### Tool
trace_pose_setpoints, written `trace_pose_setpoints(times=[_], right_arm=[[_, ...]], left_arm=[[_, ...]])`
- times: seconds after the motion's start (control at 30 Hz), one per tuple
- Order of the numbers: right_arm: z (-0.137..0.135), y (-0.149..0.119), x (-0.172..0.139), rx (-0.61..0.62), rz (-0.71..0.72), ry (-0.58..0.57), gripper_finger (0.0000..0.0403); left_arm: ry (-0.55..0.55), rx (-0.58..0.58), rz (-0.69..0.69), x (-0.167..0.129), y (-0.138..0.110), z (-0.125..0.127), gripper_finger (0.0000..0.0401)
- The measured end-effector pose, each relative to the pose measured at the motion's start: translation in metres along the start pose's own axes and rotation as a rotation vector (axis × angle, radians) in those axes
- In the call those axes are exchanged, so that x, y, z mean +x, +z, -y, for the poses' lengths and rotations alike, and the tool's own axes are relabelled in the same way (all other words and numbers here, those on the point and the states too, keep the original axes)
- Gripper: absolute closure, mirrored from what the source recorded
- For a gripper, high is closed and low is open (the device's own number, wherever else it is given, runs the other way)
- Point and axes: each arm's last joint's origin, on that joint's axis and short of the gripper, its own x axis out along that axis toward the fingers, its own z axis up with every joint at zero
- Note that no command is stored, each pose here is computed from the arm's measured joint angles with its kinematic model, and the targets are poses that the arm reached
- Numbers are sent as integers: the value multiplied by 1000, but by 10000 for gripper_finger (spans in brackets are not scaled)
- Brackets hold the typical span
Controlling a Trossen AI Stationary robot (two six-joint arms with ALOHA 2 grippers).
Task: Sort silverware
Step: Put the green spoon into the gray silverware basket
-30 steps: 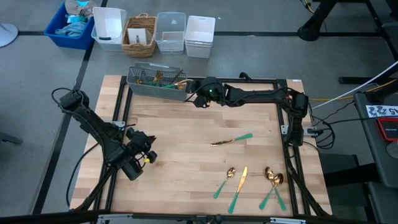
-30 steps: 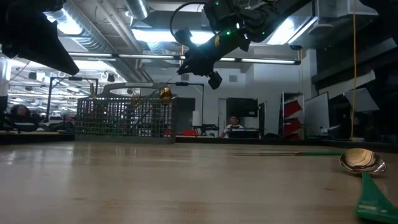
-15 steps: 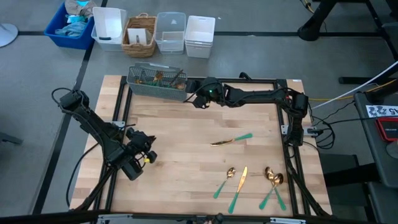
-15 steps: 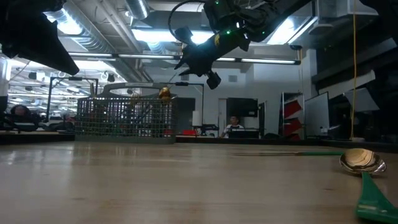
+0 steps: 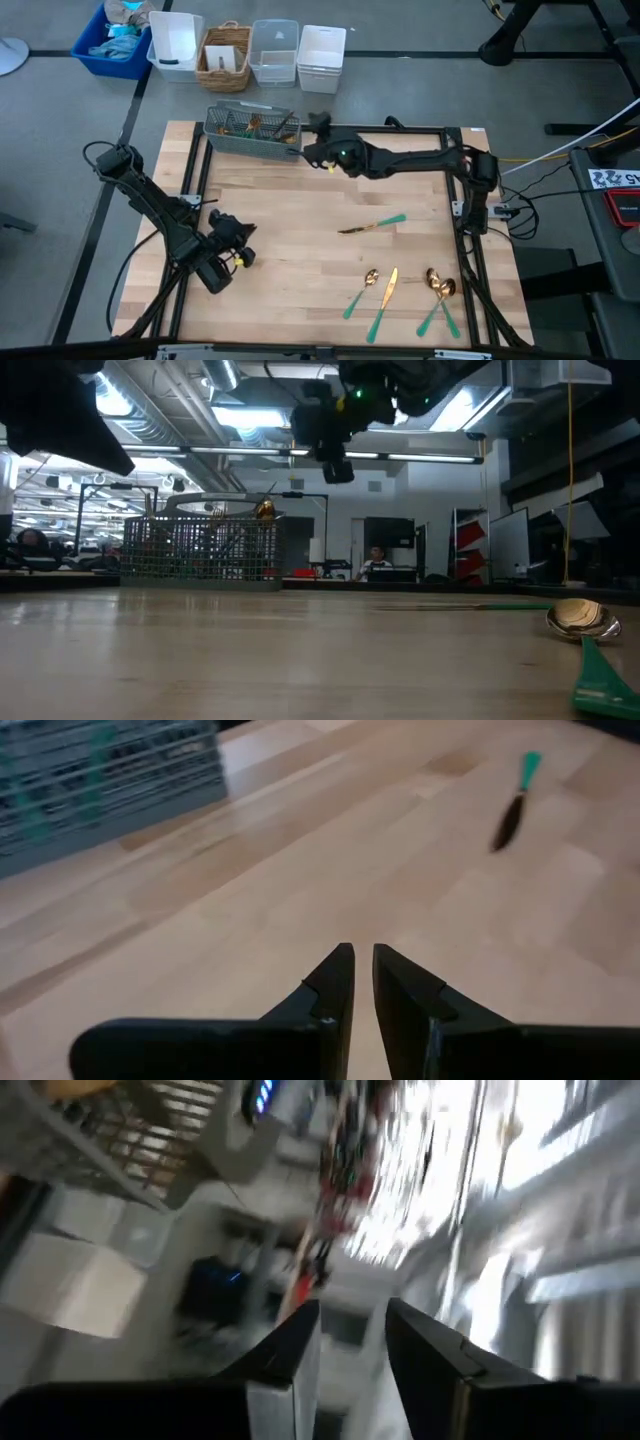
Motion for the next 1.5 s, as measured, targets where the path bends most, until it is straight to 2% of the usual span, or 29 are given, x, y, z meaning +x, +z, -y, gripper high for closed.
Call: trace_pose_setpoints(times=[0.13,0.27,0.4,0.5,0.6,0.7,0.83,1.0,1.1,1.2,1.37,1.5], right_arm=[[5,-2,-20,148,-112,91,286],[-1,-10,-48,272,-110,298,286],[-9,-26,-82,481,-120,595,286],[-17,-37,-106,641,-156,902,286],[-28,-45,-124,714,-218,1212,286],[-48,-48,-135,717,-295,1401,286],[-86,-54,-147,685,-415,1544,286],[-121,-53,-169,665,-474,1712,286],[-125,-44,-183,669,-417,1727,286],[-121,-33,-198,705,-350,1762,286],[-115,-5,-218,779,-181,1787,286],[-112,12,-238,755,-51,1770,286]], left_arm=[[-41,1,16,4,4,9,368],[-78,-16,35,12,11,20,368],[-107,26,41,23,22,29,368],[-141,54,16,33,32,34,368],[-186,76,-10,44,42,37,368],[-202,102,-6,54,50,39,368],[-227,125,-30,69,55,40,368],[-406,130,-123,87,55,52,368],[-505,172,-125,97,53,61,368],[-548,188,-114,107,51,66,368],[-561,173,-142,118,44,70,368],[-570,171,-180,119,36,73,368]])
